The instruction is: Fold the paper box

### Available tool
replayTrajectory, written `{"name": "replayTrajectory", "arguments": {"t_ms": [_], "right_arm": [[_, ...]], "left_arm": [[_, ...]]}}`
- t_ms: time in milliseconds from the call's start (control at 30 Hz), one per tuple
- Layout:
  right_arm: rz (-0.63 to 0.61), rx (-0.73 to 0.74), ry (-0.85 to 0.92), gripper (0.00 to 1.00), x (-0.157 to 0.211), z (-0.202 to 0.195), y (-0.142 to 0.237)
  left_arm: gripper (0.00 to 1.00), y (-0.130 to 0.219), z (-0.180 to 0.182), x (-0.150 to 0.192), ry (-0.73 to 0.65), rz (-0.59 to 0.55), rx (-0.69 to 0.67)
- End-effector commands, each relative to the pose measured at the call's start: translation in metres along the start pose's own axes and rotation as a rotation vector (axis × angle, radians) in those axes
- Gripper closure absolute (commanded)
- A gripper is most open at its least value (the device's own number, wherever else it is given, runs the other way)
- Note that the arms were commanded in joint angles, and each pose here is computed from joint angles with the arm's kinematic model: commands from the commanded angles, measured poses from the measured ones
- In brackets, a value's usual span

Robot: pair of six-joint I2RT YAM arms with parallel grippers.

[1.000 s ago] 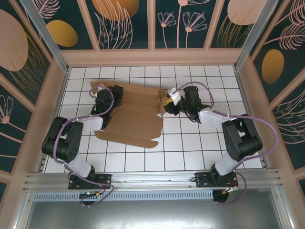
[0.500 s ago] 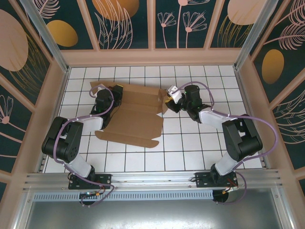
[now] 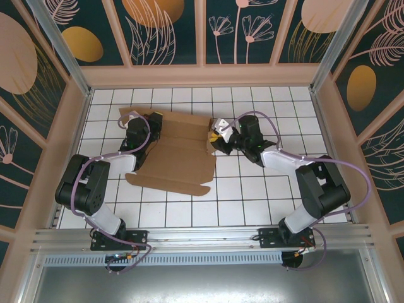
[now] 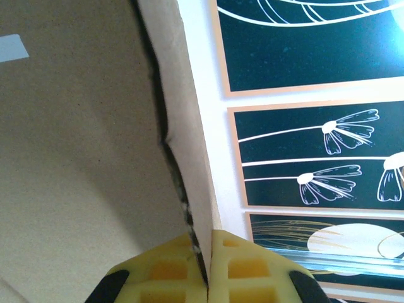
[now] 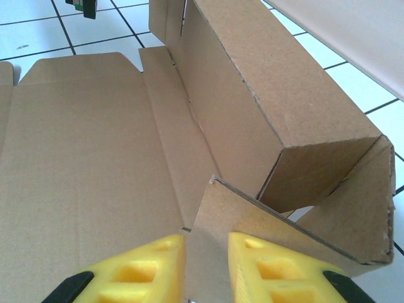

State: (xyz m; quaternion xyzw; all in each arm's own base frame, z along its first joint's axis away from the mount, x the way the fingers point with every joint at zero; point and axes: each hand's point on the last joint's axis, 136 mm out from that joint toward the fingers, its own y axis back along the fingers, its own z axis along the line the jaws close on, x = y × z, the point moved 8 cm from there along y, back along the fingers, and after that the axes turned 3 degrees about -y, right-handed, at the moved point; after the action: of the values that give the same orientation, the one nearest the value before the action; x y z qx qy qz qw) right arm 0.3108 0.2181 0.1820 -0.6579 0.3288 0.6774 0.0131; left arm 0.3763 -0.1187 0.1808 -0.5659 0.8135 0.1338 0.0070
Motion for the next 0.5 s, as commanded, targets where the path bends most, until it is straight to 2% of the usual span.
{"name": "replayTrajectory", "arguments": {"t_ms": [0, 267, 467], "right_arm": [[-0.041, 0.050, 0.010, 0.76, -0.013, -0.010, -0.010], [-0.025, -0.030, 0.031, 0.78, -0.021, 0.014, -0.037], [-0.035, -0.014, 0.031, 0.78, -0.023, 0.021, -0.020]], "left_arm": [[1.00, 0.004, 0.042, 0.014, -0.014, 0.082, -0.182], [1.00, 0.007, 0.042, 0.014, -0.014, 0.082, -0.182], [1.00, 0.009, 0.048, 0.015, -0.023, 0.082, -0.197]]}}
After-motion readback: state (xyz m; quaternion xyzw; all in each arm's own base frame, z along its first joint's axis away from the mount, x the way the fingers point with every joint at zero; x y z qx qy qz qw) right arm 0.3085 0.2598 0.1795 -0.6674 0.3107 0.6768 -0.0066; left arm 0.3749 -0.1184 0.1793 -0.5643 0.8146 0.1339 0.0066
